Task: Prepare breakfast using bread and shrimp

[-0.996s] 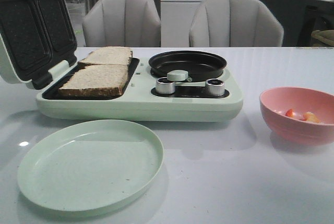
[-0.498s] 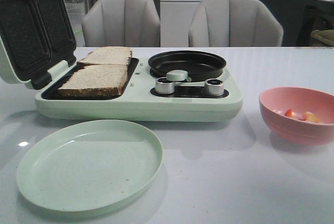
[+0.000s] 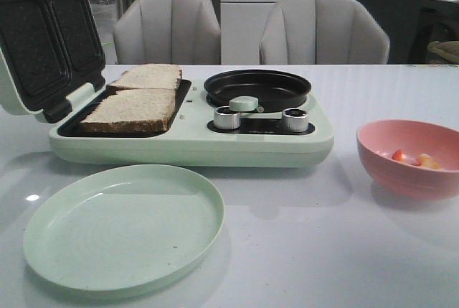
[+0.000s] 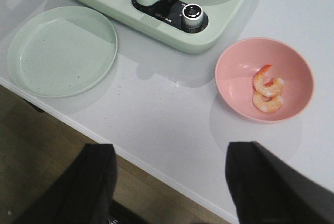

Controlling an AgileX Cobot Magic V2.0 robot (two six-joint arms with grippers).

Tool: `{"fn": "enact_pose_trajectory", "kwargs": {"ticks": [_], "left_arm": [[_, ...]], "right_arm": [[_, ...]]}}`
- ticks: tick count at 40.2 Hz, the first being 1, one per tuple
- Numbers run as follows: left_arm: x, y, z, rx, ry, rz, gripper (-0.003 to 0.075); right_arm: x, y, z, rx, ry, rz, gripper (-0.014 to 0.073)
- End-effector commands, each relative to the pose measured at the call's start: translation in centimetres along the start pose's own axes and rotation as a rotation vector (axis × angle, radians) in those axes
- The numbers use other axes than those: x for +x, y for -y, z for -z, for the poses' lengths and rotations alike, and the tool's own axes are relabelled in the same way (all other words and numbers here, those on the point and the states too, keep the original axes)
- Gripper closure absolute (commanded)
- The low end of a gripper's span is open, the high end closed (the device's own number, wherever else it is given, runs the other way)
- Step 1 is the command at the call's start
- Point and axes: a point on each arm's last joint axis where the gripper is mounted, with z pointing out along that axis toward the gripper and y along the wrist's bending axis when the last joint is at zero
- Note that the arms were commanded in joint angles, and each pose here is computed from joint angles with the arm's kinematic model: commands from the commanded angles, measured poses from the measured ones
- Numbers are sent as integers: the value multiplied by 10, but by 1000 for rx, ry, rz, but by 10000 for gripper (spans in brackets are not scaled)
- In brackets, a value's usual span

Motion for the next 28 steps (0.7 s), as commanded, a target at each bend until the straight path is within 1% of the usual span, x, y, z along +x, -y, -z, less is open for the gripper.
{"fn": "enact_pose_trajectory", "kwargs": {"ticks": [1,3,7,10,16,23,28], "left_arm": [[-23,-11,-6,100,144,77,570],[-27,-17,-19,145,146,122,570],[-33,-27,-44,232,149,159,580],[-39,-34,-62,253,144,181,612],[-57,-49,-92,232,148,205,622],[-86,-63,-109,194,218,192,622],[-102,-60,-119,211,236,154,622]], "right_arm": [[-12,0,6,2,91,2,48],[-12,0,6,2,91,2,48],[-12,0,6,2,91,2,48],[-12,0,6,2,91,2,48],[-12,0,6,2,91,2,48],[-12,0,6,2,91,2,48],[-12,0,6,2,91,2,48]]}}
